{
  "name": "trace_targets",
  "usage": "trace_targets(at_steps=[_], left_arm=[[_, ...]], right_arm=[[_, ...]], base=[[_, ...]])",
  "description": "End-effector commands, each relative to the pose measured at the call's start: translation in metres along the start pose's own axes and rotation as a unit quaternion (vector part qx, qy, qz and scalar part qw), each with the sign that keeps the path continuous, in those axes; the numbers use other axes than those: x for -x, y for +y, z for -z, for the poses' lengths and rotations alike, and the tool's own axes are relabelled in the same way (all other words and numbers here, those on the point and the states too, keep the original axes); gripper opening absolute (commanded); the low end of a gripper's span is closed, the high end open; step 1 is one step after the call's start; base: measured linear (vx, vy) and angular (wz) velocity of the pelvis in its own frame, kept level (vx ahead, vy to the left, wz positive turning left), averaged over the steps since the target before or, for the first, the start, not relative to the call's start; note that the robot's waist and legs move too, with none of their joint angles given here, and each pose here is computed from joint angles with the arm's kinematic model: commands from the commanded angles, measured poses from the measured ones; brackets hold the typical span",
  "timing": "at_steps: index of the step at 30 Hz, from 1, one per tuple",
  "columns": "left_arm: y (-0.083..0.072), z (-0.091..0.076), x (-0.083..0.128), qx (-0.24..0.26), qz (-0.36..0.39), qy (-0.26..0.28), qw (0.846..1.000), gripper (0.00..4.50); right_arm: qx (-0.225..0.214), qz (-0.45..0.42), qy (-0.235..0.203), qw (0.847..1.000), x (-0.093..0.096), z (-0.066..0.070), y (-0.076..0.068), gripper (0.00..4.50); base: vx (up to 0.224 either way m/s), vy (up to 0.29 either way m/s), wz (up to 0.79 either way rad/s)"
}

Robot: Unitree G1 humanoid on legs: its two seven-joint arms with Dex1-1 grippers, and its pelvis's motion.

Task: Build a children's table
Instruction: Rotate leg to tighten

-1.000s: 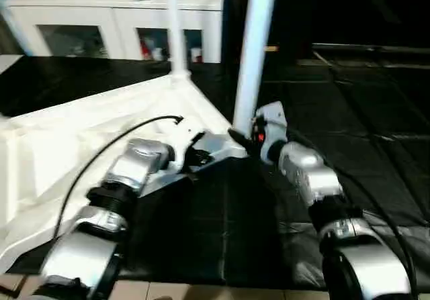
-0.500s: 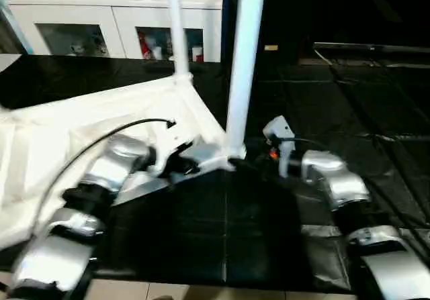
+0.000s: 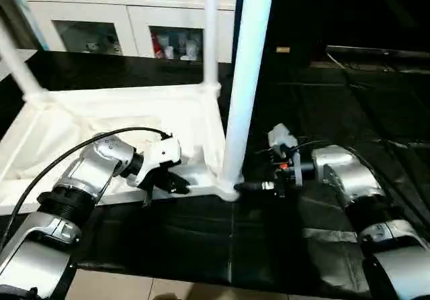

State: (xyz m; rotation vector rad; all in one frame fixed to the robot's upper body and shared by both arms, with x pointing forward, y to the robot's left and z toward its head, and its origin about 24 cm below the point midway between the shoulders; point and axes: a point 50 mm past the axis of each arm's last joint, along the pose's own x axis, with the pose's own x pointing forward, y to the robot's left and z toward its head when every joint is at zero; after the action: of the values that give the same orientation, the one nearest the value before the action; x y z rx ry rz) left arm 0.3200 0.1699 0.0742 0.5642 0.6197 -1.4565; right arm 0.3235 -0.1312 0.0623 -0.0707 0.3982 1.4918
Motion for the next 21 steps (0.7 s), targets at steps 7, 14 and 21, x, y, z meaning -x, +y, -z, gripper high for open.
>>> trace_targets(at_steps=[7, 14, 21], left_arm=[[-0.0065, -0.0024, -0.0071, -0.021, 0.038, 0.011, 0.999, 0.0], [-0.0066, -0.002, -0.0079, -0.021, 0.037, 0.01, 0.999, 0.0], [-0.0024, 0.0005, -0.0087, 0.014, 0.005, -0.004, 1.0, 0.0]], right_arm=[[0.007, -0.03, -0.004, 1.0, -0.0041, -0.0084, -0.0008, 3.51], [0.003, -0.037, -0.008, 0.999, -0.003, -0.0091, -0.0011, 3.05], [-0.004, -0.009, -0.033, 0.999, -0.0104, -0.008, -0.0019, 2.52]], base=[[0.0, 0.0, 0.0], [0.0, 0.0, 0.0], [0.0, 0.0, 0.0]])
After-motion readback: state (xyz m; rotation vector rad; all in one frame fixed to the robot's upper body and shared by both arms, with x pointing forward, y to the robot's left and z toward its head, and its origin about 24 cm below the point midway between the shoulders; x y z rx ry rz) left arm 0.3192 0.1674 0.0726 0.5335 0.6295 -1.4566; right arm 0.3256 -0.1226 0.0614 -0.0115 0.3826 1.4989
